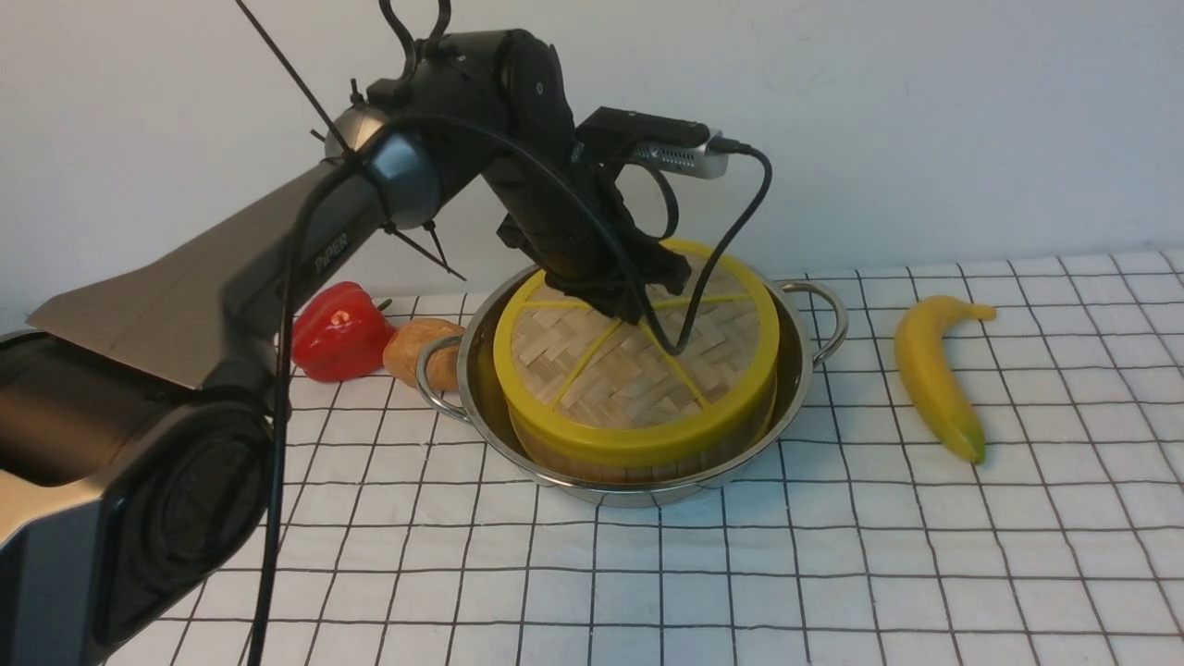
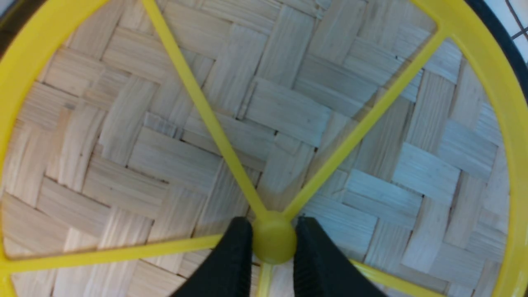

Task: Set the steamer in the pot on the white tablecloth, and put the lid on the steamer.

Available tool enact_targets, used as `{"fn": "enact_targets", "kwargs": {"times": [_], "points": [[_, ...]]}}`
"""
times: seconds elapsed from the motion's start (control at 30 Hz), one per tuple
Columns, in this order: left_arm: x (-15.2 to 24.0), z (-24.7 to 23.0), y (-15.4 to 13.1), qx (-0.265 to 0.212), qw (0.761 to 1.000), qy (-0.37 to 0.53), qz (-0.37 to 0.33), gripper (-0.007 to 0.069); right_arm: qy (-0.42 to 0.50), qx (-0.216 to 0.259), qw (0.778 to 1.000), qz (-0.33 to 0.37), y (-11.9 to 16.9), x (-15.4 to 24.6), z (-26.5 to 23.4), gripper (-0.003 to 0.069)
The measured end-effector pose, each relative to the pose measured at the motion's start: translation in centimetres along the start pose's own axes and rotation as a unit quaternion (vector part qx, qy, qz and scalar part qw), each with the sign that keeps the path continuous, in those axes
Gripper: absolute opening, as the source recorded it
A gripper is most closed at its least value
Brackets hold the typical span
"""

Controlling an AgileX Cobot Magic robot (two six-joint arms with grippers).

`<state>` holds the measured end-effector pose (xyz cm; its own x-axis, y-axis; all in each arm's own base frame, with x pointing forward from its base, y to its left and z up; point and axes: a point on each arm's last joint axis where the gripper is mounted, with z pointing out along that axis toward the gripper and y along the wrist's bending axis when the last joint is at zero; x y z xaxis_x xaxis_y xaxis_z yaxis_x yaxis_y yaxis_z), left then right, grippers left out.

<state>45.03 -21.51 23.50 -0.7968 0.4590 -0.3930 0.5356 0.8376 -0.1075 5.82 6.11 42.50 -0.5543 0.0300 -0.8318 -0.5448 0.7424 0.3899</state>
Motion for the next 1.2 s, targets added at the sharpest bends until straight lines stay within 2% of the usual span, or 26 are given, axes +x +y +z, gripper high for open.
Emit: {"fn": "enact_targets", "kwargs": {"times": [0.1,0.13,0.27,0.3,0.4,0.47,0.57,0.67,0.7,0.73,0.77,0.8,0.83,0.87,0.9,0.93,1.07,1.2], "points": [[0.0,0.1,0.0,-0.001,1.0,0.0,0.0,0.0244,0.002,0.0,1.0,0.0,0.0,0.0,0.0,0.0089],[0.0,0.1,0.0,-0.001,1.0,0.0,0.0,0.0244,0.003,0.0,1.0,0.0,0.0,0.1,0.0,0.009],[-0.1,0.1,0.0,-0.002,1.0,-0.004,0.0,0.0449,0.014,-0.002,1.0,0.0,0.0,0.3,0.0,0.0094],[-0.1,0.1,0.0,-0.002,1.0,-0.004,0.0,0.0449,0.015,-0.002,1.0,0.0,0.0,0.3,0.0,0.0095],[-0.3,-0.1,0.1,-0.004,1.0,-0.013,0.002,0.058,0.018,-0.002,1.0,0.0,0.0,0.3,0.0,0.0097],[-0.6,-0.8,0.0,-0.008,1.0,-0.022,0.01,0.0623,0.019,-0.002,1.0,0.0,0.0,0.3,0.0,0.0099],[-0.9,-3.0,0.0,-0.024,0.999,-0.037,0.026,0.0627,0.019,-0.002,1.0,0.0,0.0,0.3,0.0,0.0101],[-1.2,-7.8,-0.2,-0.062,0.995,-0.063,0.048,0.0548,0.019,-0.002,1.0,-0.004,0.0,0.3,0.0,0.0104],[-1.1,-10.2,-0.3,-0.077,0.992,-0.078,0.054,0.048,0.019,-0.002,1.0,-0.006,0.0,0.3,0.0,0.0105],[-1.1,-10.6,-0.3,-0.083,0.992,-0.078,0.056,0.0467,0.019,-0.001,1.0,-0.006,0.0,0.3,0.0,0.0106],[-0.7,-14.3,-0.6,-0.107,0.987,-0.102,0.064,0.0305,0.019,0.001,1.0,-0.013,0.0,0.3,0.0,0.0109],[-0.6,-14.7,-0.5,-0.112,0.986,-0.104,0.066,0.0305,0.019,0.002,1.0,-0.015,0.0,0.3,0.0,0.011],[-0.2,-17.5,-0.8,-0.127,0.981,-0.127,0.069,0.0174,0.018,0.004,1.0,-0.02,-0.1,0.3,0.0,0.0113],[0.2,-19.8,-1.1,-0.138,0.977,-0.146,0.072,0.008,0.015,0.008,0.999,-0.027,-0.2,0.3,0.0,0.0116],[0.3,-20.2,-1.2,-0.138,0.976,-0.15,0.072,0.0058,0.015,0.008,0.999,-0.028,-0.2,0.3,0.0,0.0117],[1.2,-23.0,-1.7,-0.143,0.972,-0.174,0.073,0.0008,0.011,0.011,0.999,-0.035,-0.2,0.2,0.0,0.0121],[3.6,-27.7,-2.9,-0.136,0.965,-0.213,0.072,-0.0023,0.004,0.021,0.999,-0.049,-0.4,0.1,0.0,0.0129],[8.5,-32.1,-4.3,-0.126,0.961,-0.237,0.073,-0.0023,-0.007,0.037,0.997,-0.073,-0.7,-0.2,0.0,0.0139]]}}
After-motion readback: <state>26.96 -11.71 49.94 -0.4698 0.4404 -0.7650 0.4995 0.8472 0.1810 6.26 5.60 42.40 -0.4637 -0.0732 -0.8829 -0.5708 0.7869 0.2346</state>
